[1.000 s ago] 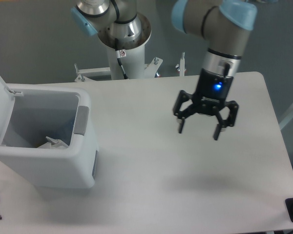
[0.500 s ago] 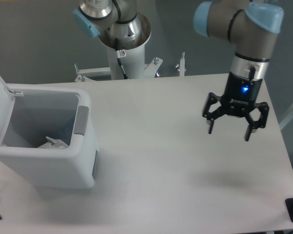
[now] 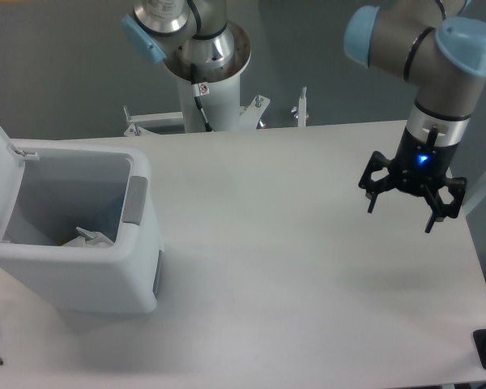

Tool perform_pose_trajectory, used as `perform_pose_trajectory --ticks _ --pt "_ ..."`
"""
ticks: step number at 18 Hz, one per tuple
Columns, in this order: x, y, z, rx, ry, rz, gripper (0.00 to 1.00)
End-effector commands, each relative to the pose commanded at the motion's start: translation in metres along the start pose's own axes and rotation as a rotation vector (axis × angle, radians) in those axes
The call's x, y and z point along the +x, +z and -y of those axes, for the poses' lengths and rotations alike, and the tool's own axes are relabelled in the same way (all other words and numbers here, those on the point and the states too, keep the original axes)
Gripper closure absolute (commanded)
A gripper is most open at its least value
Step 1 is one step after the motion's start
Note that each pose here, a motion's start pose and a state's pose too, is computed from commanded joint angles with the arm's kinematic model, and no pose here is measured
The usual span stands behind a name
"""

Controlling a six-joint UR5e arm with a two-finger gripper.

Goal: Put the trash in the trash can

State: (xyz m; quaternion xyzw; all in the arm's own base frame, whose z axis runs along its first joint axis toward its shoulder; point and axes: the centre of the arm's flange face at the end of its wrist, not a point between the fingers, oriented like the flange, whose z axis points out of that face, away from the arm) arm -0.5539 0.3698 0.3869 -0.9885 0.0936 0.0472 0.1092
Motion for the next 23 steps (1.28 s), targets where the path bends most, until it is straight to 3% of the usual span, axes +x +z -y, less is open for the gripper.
perform_pose_trajectory --ticks 9,17,23 --pt "0.021 0.034 0.045 -0.163 0.113 -0.006 0.0" --pt "0.022 0.03 0.023 -0.171 0.271 -0.028 0.0" --pt "0.03 0.04 0.021 -0.173 0.273 -0.048 0.0"
